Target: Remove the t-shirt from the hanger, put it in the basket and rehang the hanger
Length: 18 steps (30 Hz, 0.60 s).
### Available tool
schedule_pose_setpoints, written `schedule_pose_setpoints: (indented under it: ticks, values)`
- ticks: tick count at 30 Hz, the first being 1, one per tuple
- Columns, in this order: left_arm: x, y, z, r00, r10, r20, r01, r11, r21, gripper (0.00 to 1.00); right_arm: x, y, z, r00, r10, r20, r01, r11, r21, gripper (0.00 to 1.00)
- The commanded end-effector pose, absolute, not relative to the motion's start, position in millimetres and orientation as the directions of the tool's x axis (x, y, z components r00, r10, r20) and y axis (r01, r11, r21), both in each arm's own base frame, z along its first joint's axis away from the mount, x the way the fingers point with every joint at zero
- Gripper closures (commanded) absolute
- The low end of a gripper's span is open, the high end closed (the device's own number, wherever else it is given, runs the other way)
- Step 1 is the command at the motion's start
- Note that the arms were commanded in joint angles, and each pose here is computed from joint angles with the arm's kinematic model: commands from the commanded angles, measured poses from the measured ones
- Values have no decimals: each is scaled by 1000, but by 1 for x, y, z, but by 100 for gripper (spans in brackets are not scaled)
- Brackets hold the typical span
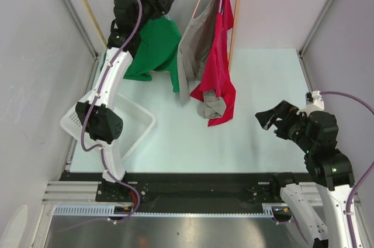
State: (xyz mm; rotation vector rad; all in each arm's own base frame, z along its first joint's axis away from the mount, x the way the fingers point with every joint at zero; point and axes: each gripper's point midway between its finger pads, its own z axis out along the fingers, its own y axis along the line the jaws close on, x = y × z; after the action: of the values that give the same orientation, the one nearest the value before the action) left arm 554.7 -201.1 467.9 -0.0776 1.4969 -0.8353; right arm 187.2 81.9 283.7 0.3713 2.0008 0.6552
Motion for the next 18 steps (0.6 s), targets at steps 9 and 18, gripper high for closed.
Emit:
schedule_pose_setpoints:
  ticks: [9, 18]
  values:
    - [544, -210, 502, -141, -590, -795, 513, 642, -569, 86, 176, 82, 326, -406, 508, -759, -102, 801, 590, 0]
    - [529, -206, 525, -58, -541, -839, 583, 664, -468, 100, 169, 83, 333, -392, 518, -760, -121, 790, 601, 0]
